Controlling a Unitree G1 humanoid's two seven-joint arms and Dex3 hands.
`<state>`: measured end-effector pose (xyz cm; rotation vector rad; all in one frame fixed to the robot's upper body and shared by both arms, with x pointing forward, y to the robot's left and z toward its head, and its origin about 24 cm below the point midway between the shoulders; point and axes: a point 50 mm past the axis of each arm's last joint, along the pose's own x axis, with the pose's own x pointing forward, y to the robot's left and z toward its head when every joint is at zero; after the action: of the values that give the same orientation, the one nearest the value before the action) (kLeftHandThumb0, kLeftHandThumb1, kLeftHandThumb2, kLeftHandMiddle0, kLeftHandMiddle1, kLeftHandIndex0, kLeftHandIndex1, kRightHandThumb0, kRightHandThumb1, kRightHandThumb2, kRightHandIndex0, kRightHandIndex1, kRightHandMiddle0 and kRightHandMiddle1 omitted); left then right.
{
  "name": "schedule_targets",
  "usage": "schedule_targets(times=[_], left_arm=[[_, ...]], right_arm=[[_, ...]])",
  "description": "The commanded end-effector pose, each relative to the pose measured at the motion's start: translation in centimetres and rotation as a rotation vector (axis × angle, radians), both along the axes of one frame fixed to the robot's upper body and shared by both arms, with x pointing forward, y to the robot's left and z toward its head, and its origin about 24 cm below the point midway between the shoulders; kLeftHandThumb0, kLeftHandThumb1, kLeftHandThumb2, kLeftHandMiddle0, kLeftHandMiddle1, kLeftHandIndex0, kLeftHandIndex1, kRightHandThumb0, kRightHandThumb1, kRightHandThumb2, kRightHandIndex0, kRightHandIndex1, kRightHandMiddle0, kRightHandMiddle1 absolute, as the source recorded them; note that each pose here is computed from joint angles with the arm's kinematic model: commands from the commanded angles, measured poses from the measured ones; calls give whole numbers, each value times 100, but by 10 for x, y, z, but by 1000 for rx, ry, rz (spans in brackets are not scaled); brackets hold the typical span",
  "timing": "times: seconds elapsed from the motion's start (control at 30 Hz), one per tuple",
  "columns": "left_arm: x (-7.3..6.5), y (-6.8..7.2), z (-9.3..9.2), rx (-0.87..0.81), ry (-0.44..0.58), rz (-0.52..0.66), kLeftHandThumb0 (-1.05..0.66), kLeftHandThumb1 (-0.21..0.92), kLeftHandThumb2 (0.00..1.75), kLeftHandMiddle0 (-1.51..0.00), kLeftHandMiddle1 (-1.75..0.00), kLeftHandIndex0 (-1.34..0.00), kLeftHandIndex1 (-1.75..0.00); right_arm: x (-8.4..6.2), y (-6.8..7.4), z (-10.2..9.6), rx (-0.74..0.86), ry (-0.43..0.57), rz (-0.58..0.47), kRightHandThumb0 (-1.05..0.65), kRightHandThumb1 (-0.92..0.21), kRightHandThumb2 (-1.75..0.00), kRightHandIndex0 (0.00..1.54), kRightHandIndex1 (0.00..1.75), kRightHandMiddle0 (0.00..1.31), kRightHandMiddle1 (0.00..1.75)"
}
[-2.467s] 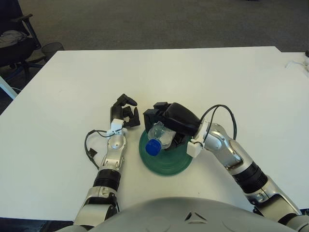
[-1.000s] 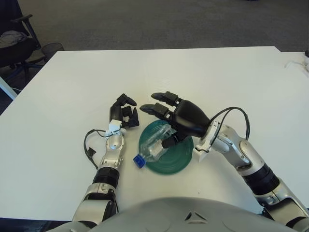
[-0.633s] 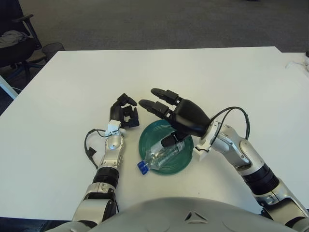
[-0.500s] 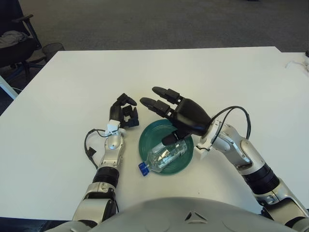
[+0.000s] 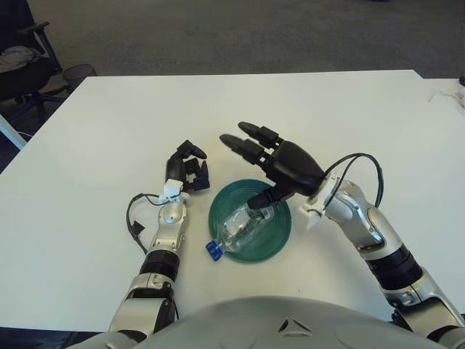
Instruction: Put the bottle into the plate.
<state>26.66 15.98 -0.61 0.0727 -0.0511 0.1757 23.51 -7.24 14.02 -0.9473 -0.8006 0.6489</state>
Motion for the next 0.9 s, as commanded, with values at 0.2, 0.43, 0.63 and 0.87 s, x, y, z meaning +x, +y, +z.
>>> schedule_targets(times=[0.2, 0.43, 0.63, 0.87], left_arm=[[-14, 1, -20, -7, 125, 24, -56, 12, 156, -123, -175, -77, -175], [-14, 0, -17, -7, 114, 21, -57, 9, 159, -127, -175, -80, -175], [-15, 1, -16, 23, 122, 36, -58, 7, 162, -130, -175, -82, -175], [-16, 2, -16, 43, 140, 45, -59, 5, 164, -131, -175, -83, -175]], right_arm=[[28, -18, 31, 528, 99, -120, -85, -92, -53, 20, 34, 0, 53], [41, -35, 28, 849, 214, -226, -69, -91, -45, 20, 75, 0, 89], [49, -56, 8, 1024, 308, -258, -57, -80, -60, 23, 97, 0, 109], [50, -56, -5, 1149, 335, -315, -45, -69, -84, 26, 112, 0, 122]])
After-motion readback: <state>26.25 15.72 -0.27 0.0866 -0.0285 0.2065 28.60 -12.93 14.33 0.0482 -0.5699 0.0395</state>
